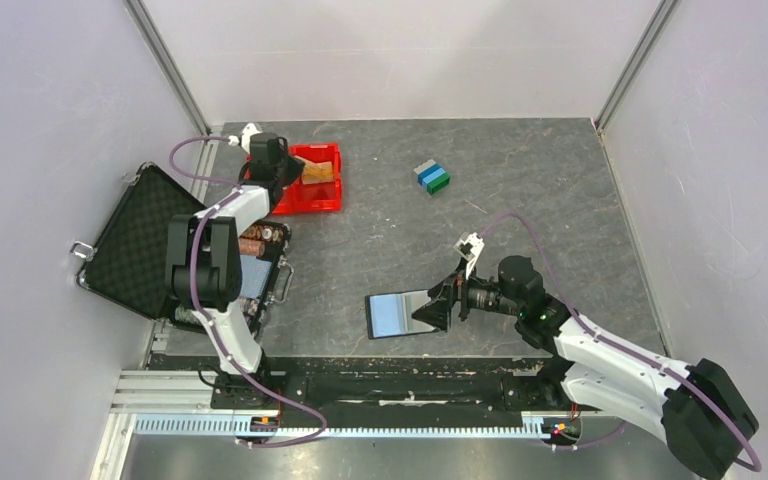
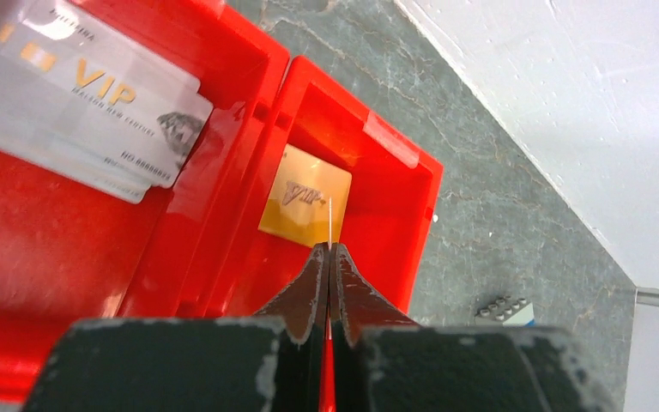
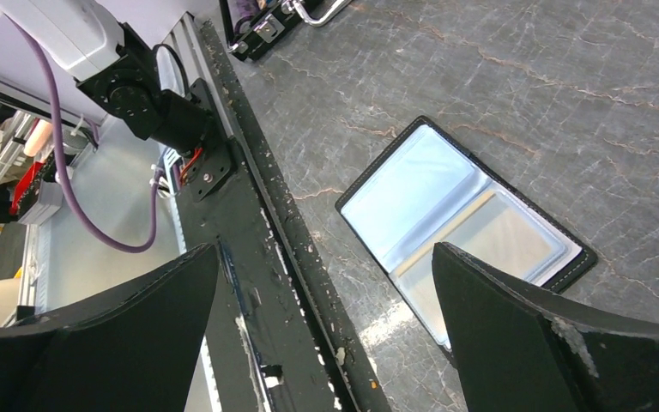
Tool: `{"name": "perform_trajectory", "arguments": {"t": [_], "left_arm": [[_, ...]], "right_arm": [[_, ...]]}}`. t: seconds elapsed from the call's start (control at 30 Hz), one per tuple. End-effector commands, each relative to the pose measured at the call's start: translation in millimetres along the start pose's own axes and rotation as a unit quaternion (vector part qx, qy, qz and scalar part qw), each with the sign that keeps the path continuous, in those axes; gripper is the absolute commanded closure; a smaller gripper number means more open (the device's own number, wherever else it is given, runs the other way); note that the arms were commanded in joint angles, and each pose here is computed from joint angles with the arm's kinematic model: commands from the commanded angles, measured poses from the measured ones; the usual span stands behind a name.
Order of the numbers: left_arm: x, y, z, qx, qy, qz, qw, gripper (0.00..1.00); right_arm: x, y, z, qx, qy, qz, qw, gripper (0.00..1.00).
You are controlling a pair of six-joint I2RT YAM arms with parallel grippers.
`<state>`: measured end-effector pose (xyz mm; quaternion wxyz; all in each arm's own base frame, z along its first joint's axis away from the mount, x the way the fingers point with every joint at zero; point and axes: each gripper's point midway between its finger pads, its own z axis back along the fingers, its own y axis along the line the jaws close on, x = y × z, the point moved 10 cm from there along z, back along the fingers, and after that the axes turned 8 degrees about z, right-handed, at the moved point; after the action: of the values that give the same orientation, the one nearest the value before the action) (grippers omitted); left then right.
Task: Take the credit cards out of the card holder
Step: Place the credit card in the storage box.
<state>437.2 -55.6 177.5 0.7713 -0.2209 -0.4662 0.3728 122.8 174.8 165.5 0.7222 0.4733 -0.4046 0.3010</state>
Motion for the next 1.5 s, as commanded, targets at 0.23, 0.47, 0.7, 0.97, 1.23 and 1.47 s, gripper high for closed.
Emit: {"name": "perform_trajectory", "arguments": {"t": [0.23,0.47,0.7,0.97,1.23,1.47], "left_arm": [[9,-28,-45,-0.085,-0.003,0.011,0.996,0.98],[4,-22,-60,-0.072,0.005,-0.001,0.997,0.98],[0,-12,-67,-0.053,0.004,-0.024,0.998,0.91],[0,-13,-72,-0.050,0.015,-0.037,0.998,0.77],[12,-26,-66,-0.055,0.010,-0.061,0.997,0.72],[15,-25,-61,-0.036,0.020,-0.092,0.995,0.71]], "right_arm": [[22,-10,-8,-0.002,-0.004,0.024,1.000,0.02],[25,-16,-8,-0.005,-0.003,0.018,1.000,0.02],[28,-19,-7,-0.007,-0.005,0.014,1.000,0.02],[29,-20,-4,-0.007,-0.009,0.011,1.000,0.02],[28,-21,-2,-0.011,-0.011,0.003,1.000,0.02],[28,-21,-1,-0.012,-0.014,-0.003,1.000,0.02]]}}
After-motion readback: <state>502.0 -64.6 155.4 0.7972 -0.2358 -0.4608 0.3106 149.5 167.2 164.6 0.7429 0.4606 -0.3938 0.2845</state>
